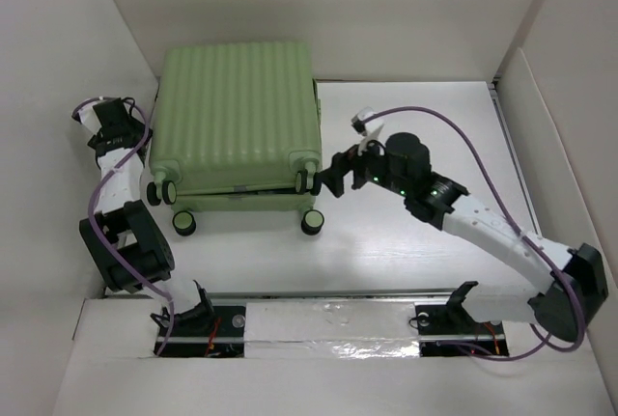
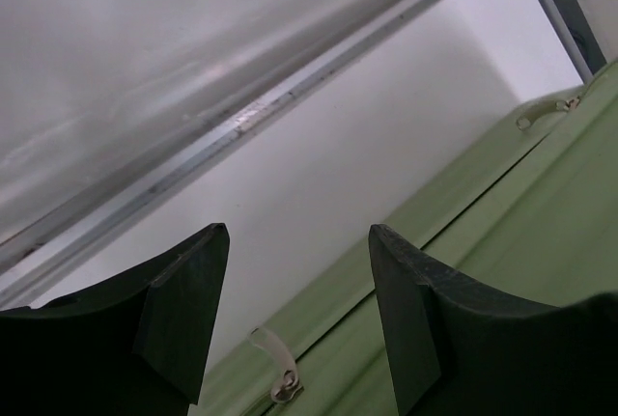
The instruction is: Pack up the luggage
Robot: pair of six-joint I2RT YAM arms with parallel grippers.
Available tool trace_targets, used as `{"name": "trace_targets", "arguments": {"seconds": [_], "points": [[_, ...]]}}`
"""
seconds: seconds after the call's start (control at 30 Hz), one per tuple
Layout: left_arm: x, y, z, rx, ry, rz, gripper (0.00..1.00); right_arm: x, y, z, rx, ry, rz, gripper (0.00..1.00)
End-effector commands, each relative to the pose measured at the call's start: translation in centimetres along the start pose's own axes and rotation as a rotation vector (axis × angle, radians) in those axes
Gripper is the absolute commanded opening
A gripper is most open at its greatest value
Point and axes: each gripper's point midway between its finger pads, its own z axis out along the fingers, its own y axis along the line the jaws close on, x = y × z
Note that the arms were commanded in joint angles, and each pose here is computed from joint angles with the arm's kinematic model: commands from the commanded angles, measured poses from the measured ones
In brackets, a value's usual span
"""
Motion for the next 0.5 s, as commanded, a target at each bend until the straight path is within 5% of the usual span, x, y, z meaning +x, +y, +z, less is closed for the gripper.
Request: {"name": "trace_targets", "arguments": {"seconds": [0.0,0.33,0.47], "points": [[0.4,-1.3,0.1,0.085,0.017,-0.027,0.57,-2.1,3.5,2.4,-0.121,-0.044,-0.056,1.00],[5.1,-1.8,-0.6,0.153,0.079,-0.039,0.57,3.3,2.8,7.1,-0.046,0.094,-0.002,0.98],[6.6,-2.5,-2.9,0.247,0.124,-0.104,0.57,2.4,1.0,5.7,0.076,0.031,0.009,0.51]]}}
